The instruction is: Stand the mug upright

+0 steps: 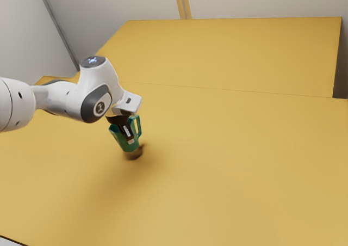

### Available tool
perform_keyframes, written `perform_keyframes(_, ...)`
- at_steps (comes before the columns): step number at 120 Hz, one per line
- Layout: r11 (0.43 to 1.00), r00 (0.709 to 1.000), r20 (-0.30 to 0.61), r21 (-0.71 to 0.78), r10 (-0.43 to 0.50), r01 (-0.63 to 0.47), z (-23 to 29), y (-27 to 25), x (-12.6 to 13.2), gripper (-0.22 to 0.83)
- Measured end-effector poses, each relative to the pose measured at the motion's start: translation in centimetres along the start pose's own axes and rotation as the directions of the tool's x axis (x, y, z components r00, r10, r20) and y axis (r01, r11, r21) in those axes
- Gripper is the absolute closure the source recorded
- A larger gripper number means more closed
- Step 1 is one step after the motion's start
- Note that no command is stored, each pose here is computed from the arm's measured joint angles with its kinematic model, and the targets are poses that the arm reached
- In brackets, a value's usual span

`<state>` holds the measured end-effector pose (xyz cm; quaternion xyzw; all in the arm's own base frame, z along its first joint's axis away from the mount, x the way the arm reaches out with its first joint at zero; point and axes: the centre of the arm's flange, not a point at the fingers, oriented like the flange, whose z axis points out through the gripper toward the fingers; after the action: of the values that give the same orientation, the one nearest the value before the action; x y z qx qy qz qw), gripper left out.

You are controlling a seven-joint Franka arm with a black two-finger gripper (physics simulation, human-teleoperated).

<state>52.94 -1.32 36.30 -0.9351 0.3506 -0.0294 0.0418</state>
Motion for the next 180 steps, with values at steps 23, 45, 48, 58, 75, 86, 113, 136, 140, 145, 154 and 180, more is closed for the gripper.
perform_keyframes(23,0.999,1.0,-0.025,0.037,0.012,-0.011,1.0,0.6,0.1,0.75)
perform_keyframes(45,0.999,0.999,-0.042,0.052,0.017,-0.015,1.2,1.1,0.8,0.76)
perform_keyframes(48,0.998,0.999,-0.043,0.053,0.018,-0.015,1.3,1.2,0.8,0.76)
perform_keyframes(58,0.998,0.999,-0.044,0.053,0.019,-0.017,1.7,1.6,0.9,0.76)
perform_keyframes(75,0.999,0.999,-0.043,0.053,0.015,-0.013,2.4,1.9,0.9,0.77)
perform_keyframes(86,0.998,0.999,-0.042,0.055,0.006,-0.004,2.7,1.8,0.7,0.77)
perform_keyframes(113,0.998,0.999,-0.047,0.058,-0.016,0.019,2.9,1.6,0.5,0.78)
perform_keyframes(136,0.998,0.999,-0.045,0.051,-0.028,0.03,3.0,2.2,0.2,0.78)
perform_keyframes(140,0.998,0.999,-0.044,0.049,-0.03,0.032,3.0,2.4,0.0,0.78)
perform_keyframes(145,0.998,0.999,-0.042,0.046,-0.032,0.034,3.1,2.7,-0.1,0.78)
perform_keyframes(154,0.998,0.999,-0.039,0.043,-0.037,0.039,3.2,2.9,-0.2,0.78)
perform_keyframes(180,0.998,0.998,-0.039,0.034,-0.05,0.051,3.3,3.2,-0.2,0.64)
